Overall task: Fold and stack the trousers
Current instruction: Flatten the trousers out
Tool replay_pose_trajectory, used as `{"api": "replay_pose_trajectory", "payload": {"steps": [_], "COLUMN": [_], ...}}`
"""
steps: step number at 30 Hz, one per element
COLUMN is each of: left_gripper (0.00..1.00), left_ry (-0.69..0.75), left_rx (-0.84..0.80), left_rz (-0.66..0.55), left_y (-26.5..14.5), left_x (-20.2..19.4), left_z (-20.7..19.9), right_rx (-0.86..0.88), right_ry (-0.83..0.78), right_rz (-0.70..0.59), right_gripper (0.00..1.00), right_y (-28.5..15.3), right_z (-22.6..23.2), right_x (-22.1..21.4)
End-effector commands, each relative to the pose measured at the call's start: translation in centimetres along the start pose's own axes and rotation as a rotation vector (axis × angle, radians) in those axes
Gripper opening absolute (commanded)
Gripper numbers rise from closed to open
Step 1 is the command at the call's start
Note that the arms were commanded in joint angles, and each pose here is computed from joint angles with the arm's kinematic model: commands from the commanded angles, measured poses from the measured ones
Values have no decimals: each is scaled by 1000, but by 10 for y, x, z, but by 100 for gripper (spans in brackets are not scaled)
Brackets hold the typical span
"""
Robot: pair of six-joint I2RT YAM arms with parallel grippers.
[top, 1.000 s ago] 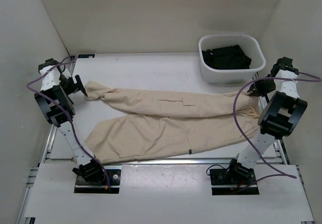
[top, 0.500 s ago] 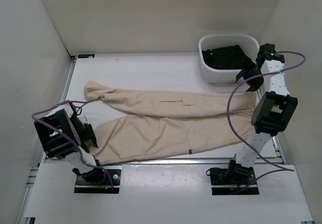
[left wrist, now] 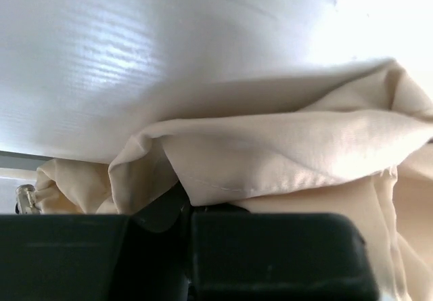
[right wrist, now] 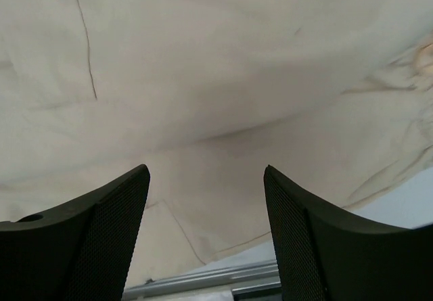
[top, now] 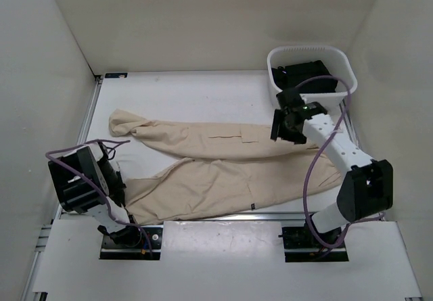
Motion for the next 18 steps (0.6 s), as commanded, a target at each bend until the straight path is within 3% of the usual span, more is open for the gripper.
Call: {"api": "replay_pose_trajectory", "payload": {"steps": [1,5,6,9,10,12,13,16,18], "left_gripper": [14,14,14,14,14,17,24,61,75], "left_ry": [-7,-93,-96,-55,-41,-27,-27,-41,-59], "left_rx": [95,260,274,203,136,74,68,86,100], "left_rz": [-237,-675,-725,-702,-593,-557,-537,-557,-569], "left_y": [1,-99,-114,-125,-110,-106,-101,-103,-106], "left_x": [43,91,91,79,60,52,48,46,53], "left_z": [17,53,54,36,24,13,11,15,23], "right_rx": [20,-6,-39,-102,-112,-145,-158,-146,-133], "right_ry": [15,8,-2,1,10,15,21,34,17], "right_rz": [54,226,259,311,348,382,390,407,412], "right_gripper": [73,71,71,71,71,71,71,71,71], "right_y": [24,54,61,74,78,85,87,90,91], "right_z": [16,22,18,12,7,0,-6,-5,-2], "right_x": [-35,-94,-107,-125,-131,-138,-140,-143,-141]}}
Point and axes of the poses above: each gripper's point midway between its finger pads, its own y axis out along the fingers, its own z axis along the line the jaws close on, x = y × z, the point moved 2 cm from there along -y, back along the fingers, and after that the axes turned 15 degrees about y, right-handed, at the moved point
